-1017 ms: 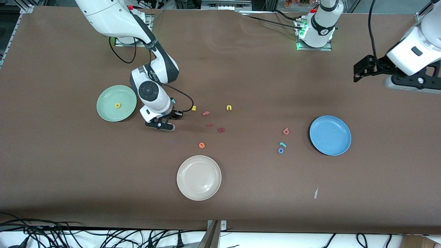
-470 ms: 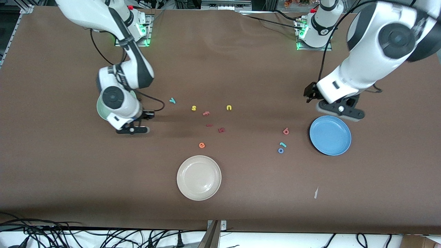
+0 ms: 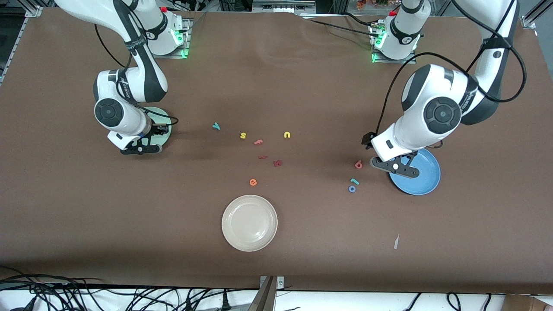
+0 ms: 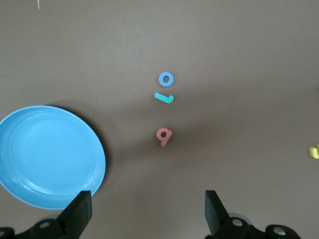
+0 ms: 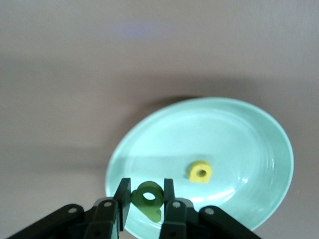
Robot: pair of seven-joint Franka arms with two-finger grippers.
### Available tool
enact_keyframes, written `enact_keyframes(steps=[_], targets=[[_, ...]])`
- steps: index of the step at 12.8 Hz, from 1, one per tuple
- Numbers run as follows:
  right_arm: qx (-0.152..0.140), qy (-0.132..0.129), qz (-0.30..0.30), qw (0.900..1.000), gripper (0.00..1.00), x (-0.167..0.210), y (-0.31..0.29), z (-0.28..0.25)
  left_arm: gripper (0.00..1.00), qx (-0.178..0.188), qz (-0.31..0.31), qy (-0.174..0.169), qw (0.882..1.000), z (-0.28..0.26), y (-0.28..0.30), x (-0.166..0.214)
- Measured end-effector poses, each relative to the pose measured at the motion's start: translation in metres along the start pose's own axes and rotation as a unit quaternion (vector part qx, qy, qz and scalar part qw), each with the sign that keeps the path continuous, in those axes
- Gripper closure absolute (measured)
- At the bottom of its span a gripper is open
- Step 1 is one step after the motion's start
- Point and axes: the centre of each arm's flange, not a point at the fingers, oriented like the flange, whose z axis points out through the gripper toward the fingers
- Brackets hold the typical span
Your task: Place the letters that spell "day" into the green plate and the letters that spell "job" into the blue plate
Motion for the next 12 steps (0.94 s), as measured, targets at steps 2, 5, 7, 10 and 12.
enact_keyframes(steps=[2,5,7,10,12], targets=[[-0.001,-0.008,0.004,1.000,0.63,-0.008,0.006,0.013,0.00,0.000,-0.005,-0.007,1.000,0.023,-0.010,0.007],[-0.001,-0.010,0.012,1.000,0.30,-0.009,0.014,0.016,0.00,-0.003,-0.004,0.008,1.000,0.056,-0.012,0.021],[0.000,-0.009,0.012,1.000,0.07,-0.009,0.014,0.016,0.00,-0.004,-0.003,0.023,1.000,0.080,-0.011,0.023],[0.000,-0.006,0.011,1.000,0.00,-0.008,0.013,0.014,0.00,-0.004,0.003,0.028,1.000,0.098,-0.003,0.021],[0.000,-0.004,0.011,1.000,0.00,-0.008,0.013,0.013,0.00,-0.004,0.006,0.041,0.999,0.101,0.001,0.021]])
